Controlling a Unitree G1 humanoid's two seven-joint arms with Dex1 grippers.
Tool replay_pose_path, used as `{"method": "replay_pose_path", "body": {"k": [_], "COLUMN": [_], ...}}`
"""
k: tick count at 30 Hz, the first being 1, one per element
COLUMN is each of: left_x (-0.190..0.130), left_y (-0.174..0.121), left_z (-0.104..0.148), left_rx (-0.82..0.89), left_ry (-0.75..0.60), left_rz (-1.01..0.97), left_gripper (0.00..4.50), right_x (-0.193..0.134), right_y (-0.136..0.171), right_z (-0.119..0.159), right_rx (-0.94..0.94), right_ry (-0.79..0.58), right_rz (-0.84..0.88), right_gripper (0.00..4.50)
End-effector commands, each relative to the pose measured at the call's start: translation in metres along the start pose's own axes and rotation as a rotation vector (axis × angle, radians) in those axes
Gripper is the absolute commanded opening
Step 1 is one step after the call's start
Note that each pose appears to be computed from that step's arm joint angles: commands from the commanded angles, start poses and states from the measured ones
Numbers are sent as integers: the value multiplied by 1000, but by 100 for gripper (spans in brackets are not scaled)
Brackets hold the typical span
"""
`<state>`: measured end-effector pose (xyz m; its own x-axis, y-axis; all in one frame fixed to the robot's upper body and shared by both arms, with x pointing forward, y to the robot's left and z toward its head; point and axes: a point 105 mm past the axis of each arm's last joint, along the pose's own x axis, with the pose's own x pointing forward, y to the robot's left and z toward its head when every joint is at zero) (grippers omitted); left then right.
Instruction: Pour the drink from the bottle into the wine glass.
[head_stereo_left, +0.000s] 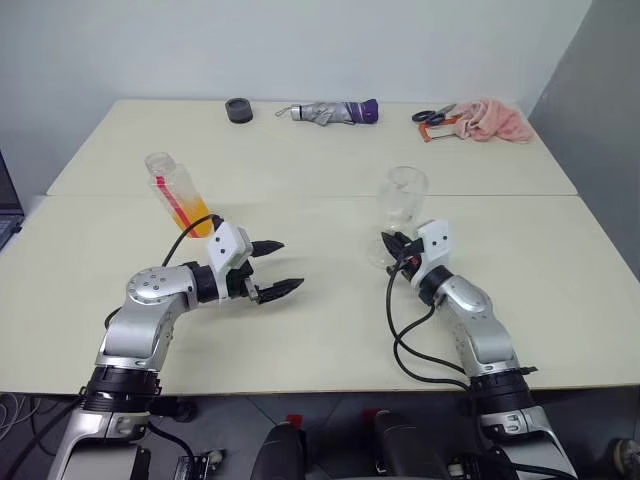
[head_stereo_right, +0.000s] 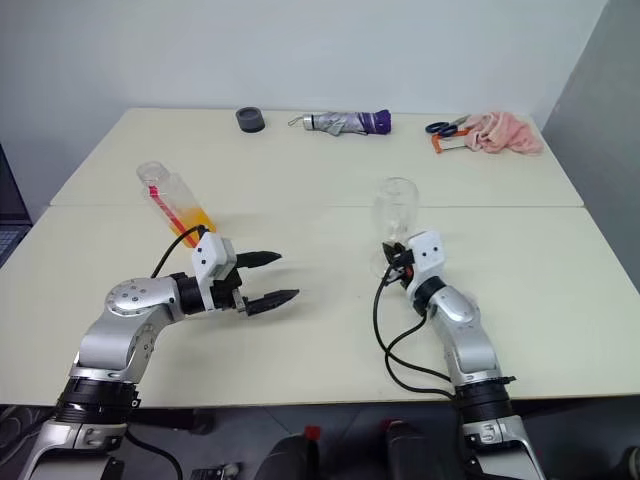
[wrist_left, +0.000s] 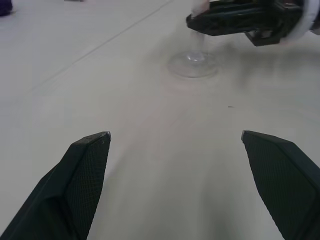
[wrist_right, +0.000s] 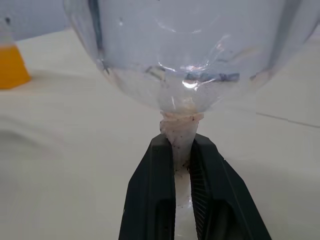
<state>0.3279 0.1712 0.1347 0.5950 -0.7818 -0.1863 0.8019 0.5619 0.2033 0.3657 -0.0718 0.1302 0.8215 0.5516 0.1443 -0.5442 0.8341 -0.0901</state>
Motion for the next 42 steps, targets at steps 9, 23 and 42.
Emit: {"method": "replay_pose_path", "body": {"k": [9,23,42], "left_x": [-18,-20,-15], "left_y": [14,13,12], "left_z": [21,54,74], "left_rx": [46,129,138], "left_ry": [-78,-136,-213], "left_rz": [178,196,206], "left_gripper": [450,450,450], "right_x": [58,64,43], "right_y": [31,35,27], "right_z": [5,-14,-23], "right_rx": [-108,-119,-87], "right_ry": [-31,18,52], "right_rz": [161,210,227], "right_gripper": [14,87,448]}}
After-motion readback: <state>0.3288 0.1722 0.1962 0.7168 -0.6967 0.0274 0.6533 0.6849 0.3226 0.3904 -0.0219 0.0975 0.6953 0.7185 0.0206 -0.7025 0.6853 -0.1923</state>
